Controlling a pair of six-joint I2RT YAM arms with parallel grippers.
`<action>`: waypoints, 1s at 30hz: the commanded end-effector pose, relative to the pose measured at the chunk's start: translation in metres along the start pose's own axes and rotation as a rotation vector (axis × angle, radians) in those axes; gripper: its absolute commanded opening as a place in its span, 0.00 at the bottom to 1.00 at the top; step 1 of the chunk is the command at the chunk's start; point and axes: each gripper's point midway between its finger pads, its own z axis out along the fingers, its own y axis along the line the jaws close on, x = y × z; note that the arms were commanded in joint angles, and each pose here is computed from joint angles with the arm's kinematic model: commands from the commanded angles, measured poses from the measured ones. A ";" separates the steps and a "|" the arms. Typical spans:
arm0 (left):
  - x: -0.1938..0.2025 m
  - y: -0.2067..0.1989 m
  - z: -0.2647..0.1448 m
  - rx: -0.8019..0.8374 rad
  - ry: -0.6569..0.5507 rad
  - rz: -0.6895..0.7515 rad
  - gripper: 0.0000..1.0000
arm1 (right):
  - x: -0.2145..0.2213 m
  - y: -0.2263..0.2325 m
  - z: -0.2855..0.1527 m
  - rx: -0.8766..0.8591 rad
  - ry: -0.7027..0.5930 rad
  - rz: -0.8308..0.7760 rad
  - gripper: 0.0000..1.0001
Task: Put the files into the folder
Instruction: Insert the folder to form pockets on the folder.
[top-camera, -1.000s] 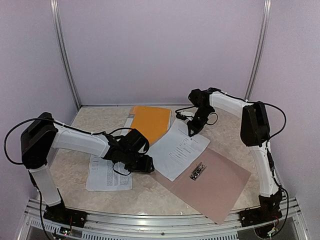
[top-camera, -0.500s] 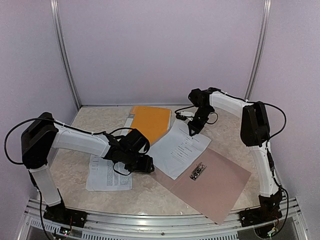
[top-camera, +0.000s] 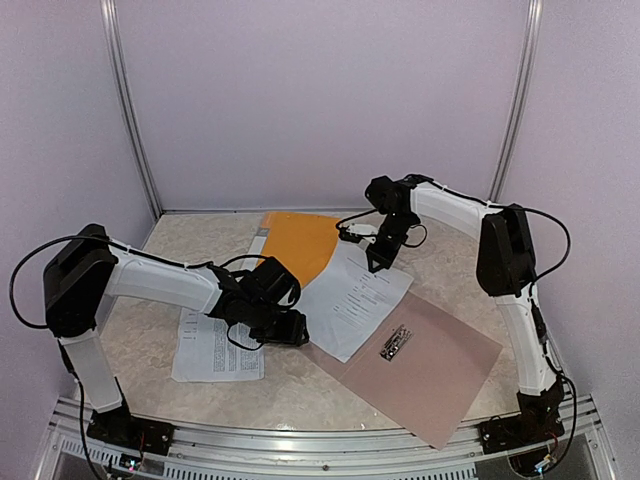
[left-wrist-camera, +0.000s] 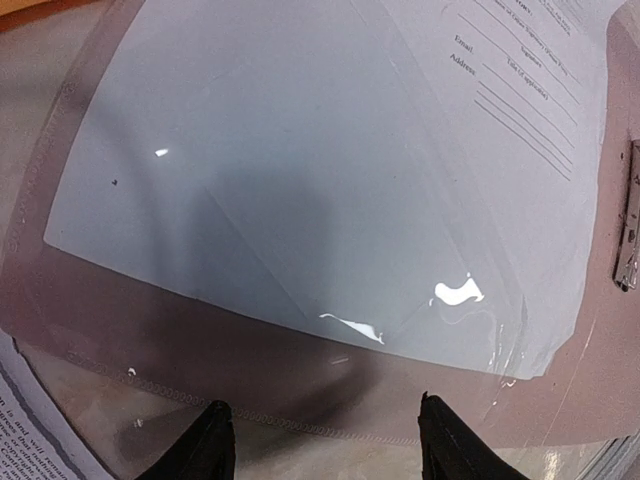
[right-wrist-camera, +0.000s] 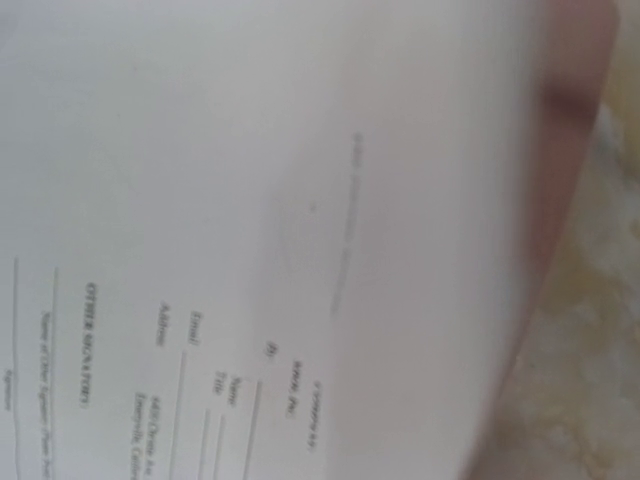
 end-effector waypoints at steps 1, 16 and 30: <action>0.034 0.029 0.017 -0.110 0.114 0.011 0.60 | -0.008 0.006 -0.001 -0.019 -0.022 -0.034 0.00; 0.033 0.028 0.013 -0.119 0.098 0.008 0.61 | -0.009 0.028 0.004 -0.059 -0.014 -0.016 0.00; 0.032 0.027 0.009 -0.124 0.061 0.020 0.66 | -0.017 0.020 -0.010 -0.036 -0.052 0.014 0.00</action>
